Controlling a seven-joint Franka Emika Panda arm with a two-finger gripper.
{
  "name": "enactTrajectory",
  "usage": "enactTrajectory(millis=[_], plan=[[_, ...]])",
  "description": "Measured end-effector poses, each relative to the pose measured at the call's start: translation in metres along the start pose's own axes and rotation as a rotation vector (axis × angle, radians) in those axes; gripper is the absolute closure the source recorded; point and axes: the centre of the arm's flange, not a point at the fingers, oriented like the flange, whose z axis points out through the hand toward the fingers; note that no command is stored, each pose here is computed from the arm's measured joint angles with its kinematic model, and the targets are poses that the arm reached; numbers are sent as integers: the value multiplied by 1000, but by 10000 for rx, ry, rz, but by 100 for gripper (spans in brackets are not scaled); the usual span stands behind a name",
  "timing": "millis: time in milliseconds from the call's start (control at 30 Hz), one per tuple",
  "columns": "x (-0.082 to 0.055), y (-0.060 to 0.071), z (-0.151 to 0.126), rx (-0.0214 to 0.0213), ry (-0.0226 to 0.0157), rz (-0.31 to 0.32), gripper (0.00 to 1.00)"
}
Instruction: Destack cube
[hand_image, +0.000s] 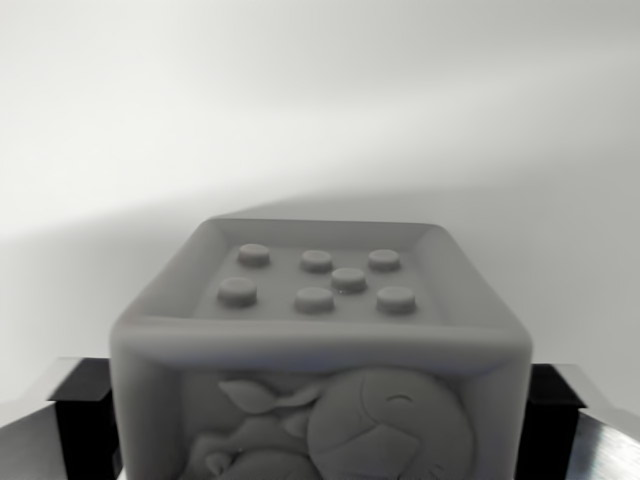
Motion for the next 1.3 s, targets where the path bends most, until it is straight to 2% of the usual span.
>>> enactTrajectory(millis=[733, 933, 1300], plan=[[0, 0, -1, -1, 1, 4, 0], [1, 0, -11, 26, 26, 5, 0], [1, 0, -38, 32, 26, -8, 0]])
